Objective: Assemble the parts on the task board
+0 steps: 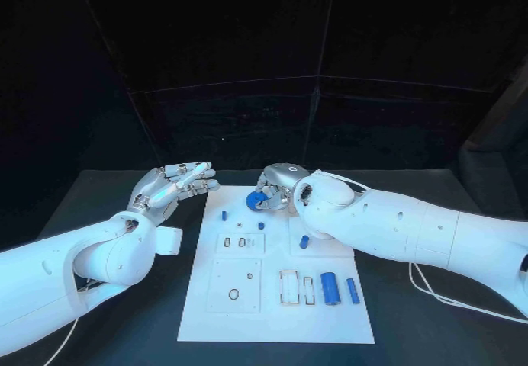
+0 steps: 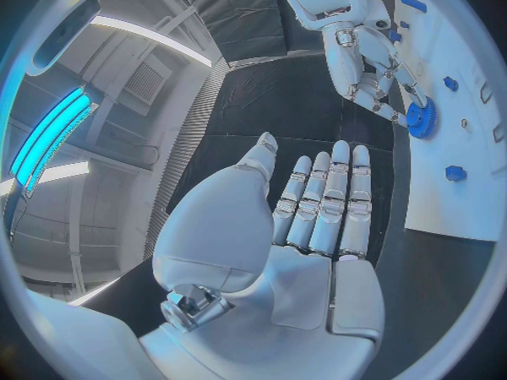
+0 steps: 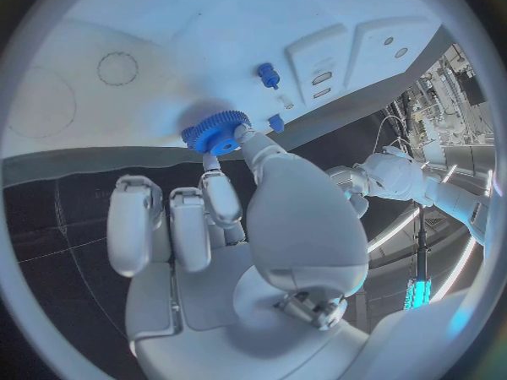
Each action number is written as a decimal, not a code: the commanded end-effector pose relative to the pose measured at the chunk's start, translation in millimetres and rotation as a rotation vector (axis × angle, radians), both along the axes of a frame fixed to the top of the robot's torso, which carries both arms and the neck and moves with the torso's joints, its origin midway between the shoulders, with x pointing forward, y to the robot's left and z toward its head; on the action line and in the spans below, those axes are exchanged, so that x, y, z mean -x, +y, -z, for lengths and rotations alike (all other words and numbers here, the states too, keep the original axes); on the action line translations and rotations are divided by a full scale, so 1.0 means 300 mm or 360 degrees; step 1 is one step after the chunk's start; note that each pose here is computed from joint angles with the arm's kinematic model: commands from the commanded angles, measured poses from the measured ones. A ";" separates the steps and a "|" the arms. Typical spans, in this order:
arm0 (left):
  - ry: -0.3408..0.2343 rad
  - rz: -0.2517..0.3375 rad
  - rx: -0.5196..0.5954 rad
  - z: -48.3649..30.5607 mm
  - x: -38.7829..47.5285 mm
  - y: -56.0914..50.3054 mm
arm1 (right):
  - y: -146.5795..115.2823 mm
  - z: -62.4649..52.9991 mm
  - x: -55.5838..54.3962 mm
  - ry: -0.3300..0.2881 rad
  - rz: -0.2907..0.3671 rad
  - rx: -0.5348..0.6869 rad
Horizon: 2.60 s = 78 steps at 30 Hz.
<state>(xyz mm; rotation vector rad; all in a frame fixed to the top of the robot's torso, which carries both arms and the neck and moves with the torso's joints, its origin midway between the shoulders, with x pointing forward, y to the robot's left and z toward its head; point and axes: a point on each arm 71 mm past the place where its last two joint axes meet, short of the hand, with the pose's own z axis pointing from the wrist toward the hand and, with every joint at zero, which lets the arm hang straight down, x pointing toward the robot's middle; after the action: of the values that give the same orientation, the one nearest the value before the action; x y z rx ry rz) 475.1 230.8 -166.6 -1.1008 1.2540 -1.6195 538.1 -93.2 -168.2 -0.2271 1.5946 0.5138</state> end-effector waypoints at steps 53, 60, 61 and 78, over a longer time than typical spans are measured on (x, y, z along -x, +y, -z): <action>0.0011 0.0063 0.0013 -0.002 0.000 0.004 | -0.579 0.017 0.073 0.0212 0.0106 -0.0502; 0.0017 0.0072 0.0015 0.002 -0.006 -0.001 | -0.607 0.085 0.080 0.0271 0.0129 -0.0486; 0.0017 0.0072 0.0015 0.002 -0.006 -0.001 | -0.609 0.089 0.081 0.0276 0.0130 -0.0485; 0.0023 0.0060 0.0006 0.012 -0.018 0.004 | -0.638 0.126 0.078 0.0259 0.0172 -0.0485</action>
<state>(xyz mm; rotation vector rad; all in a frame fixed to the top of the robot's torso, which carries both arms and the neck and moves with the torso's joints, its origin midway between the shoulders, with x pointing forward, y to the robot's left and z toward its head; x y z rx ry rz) 480.4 233.3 -171.6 -1.1110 1.2852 -1.6276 514.2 -285.7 -207.7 0.1364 1.6667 0.6825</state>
